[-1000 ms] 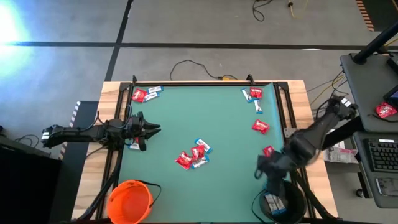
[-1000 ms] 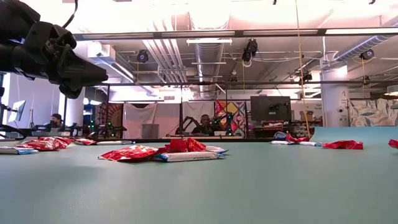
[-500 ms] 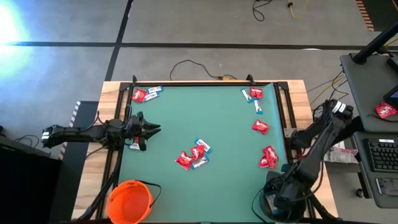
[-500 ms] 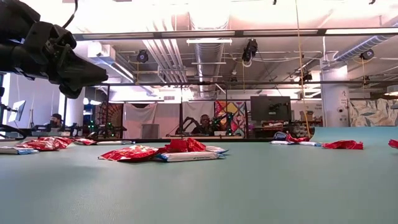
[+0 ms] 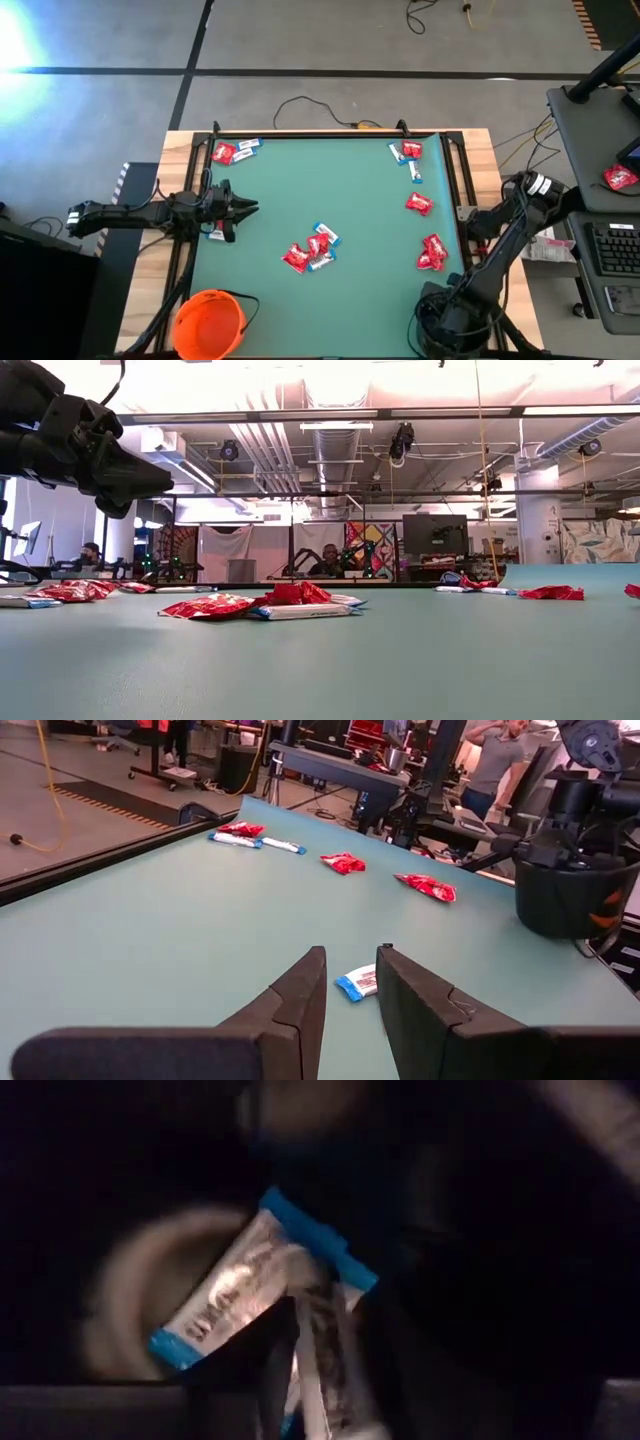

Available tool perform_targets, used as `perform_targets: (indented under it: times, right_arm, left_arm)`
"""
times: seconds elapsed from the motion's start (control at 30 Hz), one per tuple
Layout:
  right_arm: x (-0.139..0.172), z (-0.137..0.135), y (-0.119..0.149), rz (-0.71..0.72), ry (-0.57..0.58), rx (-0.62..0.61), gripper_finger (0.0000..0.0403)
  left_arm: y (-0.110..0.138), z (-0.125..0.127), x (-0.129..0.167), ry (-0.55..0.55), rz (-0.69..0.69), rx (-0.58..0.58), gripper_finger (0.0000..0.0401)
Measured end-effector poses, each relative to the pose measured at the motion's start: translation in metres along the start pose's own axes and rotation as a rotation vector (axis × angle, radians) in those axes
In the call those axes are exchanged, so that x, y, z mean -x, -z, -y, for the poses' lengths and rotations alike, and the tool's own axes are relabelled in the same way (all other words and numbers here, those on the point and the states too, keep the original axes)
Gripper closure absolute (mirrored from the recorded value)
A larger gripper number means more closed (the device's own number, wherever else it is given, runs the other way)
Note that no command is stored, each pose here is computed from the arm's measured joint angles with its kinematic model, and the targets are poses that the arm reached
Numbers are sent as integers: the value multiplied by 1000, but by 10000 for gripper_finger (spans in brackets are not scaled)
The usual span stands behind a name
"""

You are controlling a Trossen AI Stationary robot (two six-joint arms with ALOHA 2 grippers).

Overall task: Sort candy by brand, put in halloween buckets
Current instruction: Put the white chocolate into the black bucket

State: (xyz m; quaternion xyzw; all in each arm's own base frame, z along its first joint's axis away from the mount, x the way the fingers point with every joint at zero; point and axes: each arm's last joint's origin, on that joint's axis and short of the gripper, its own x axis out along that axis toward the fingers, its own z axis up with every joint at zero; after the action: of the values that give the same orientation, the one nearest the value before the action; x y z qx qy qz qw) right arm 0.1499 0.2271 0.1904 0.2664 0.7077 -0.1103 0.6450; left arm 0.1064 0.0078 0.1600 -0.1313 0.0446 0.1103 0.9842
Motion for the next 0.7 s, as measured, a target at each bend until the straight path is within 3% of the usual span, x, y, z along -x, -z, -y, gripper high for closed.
perform_targets:
  times: [0.2,0.37,0.7]
  right_arm:
    - [17,7,1,60,103,-56,199]
    - [33,9,2,107,126,-85,173]
    - [94,-17,7,98,-35,-60,172]
  left_arm:
    - [0,0,0,0,0,0,325]
    - [0,0,0,0,0,0,325]
    - [0,0,0,0,0,0,325]
